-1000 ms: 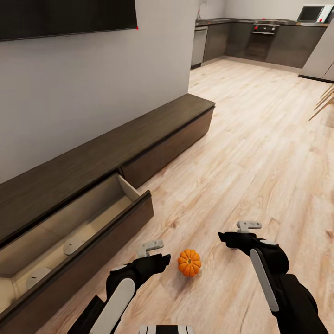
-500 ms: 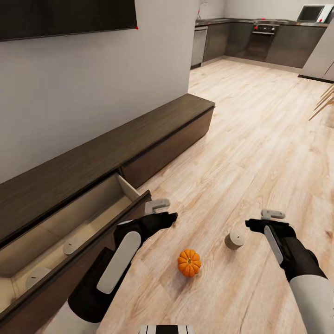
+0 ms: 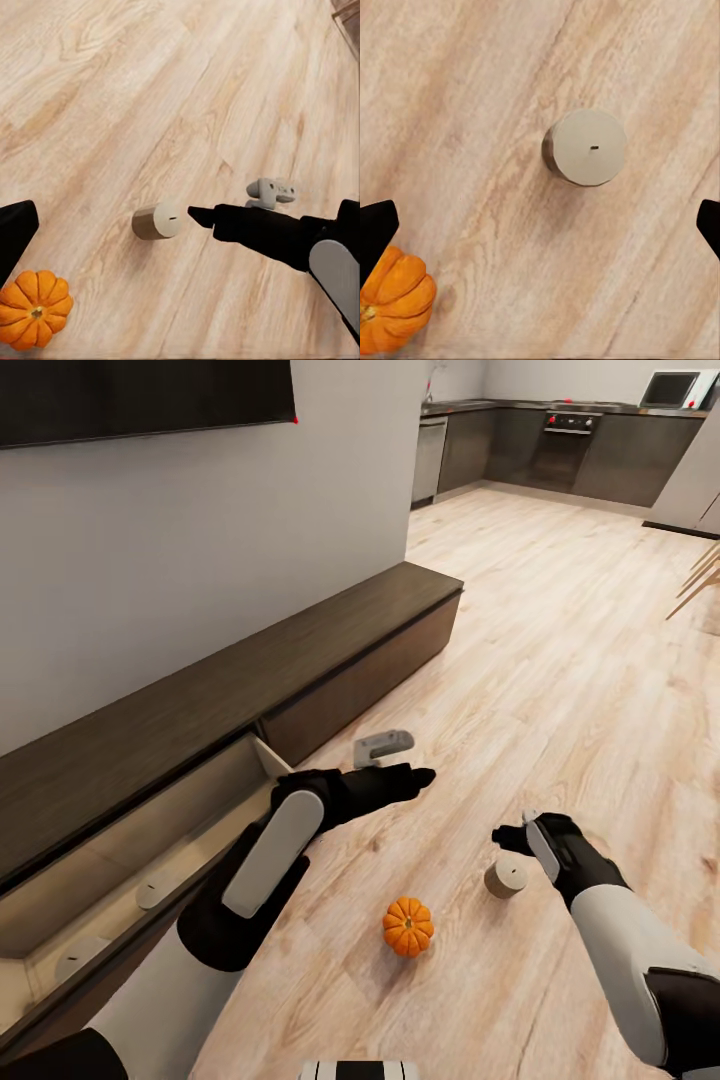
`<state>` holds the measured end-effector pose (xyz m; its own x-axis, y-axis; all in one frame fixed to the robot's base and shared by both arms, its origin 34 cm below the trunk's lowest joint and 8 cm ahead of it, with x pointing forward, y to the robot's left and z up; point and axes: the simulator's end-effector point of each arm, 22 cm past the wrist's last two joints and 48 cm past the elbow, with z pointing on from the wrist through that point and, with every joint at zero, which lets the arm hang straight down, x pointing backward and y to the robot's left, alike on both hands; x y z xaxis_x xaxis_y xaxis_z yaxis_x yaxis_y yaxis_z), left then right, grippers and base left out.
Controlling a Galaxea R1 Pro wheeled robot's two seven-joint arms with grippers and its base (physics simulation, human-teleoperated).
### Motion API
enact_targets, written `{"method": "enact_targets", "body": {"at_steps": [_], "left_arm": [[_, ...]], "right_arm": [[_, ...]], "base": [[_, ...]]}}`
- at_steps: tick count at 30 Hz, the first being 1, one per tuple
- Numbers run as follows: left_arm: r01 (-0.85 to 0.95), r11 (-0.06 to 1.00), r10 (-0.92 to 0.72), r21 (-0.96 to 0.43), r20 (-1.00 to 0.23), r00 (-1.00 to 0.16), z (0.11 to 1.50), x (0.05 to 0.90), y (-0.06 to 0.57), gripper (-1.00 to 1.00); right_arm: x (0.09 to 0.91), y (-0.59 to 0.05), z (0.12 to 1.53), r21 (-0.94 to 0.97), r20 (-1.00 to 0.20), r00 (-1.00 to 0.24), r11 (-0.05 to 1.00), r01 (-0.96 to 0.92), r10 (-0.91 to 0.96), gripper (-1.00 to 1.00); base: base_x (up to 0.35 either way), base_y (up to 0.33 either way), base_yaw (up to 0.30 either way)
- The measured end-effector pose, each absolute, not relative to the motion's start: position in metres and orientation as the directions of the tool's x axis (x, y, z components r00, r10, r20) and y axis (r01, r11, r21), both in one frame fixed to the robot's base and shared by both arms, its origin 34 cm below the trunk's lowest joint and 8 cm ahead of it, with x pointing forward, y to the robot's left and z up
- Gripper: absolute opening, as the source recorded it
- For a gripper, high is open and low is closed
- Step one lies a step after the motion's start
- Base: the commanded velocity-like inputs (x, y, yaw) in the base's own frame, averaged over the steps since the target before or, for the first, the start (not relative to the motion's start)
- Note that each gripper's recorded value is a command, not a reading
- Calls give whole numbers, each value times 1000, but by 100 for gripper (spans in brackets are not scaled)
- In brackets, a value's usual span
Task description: Place each of the two pumpkins and all three candles from the living room inside a cabinet in the living room (use any cabinet), then make sure every cabinet is closed, and position the cauldron so it is next to a table in the living room.
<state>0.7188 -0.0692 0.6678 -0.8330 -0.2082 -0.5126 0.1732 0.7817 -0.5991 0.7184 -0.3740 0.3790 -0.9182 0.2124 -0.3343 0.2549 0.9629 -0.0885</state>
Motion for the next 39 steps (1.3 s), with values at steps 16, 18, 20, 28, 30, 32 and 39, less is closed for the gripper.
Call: {"method": "enact_targets", "body": {"at_steps": [16, 18, 20, 28, 30, 32, 39], "left_arm": [[109, 810, -219, -576, -470, -855, 638, 710, -59, 100], [106, 808, -222, -579, -466, -857, 633, 709, -58, 100], [95, 805, -232, -585, -458, -858, 629, 709, -55, 100], [79, 802, -244, -592, -445, -861, 609, 707, -52, 100], [78, 802, -244, -592, -444, -862, 604, 706, -52, 100], [77, 802, -245, -593, -442, -863, 599, 705, -52, 100], [76, 802, -245, -593, -441, -864, 583, 701, -52, 100]], "right_arm": [[763, -357, 376, -44, -356, -905, 962, 268, 236, 100], [766, -359, 373, -47, -377, -897, 962, 269, 232, 100], [768, -364, 370, -52, -398, -888, 960, 274, 232, 100], [757, -425, 359, -111, -416, -874, 940, 322, 251, 100], [752, -432, 353, -116, -409, -876, 937, 328, 256, 100], [748, -436, 347, -119, -400, -878, 935, 333, 262, 100], [739, -440, 329, -119, -386, -882, 934, 337, 269, 100]], "base": [[0, 0, 0], [0, 0, 0], [0, 0, 0], [0, 0, 0], [0, 0, 0], [0, 0, 0], [0, 0, 0]]}}
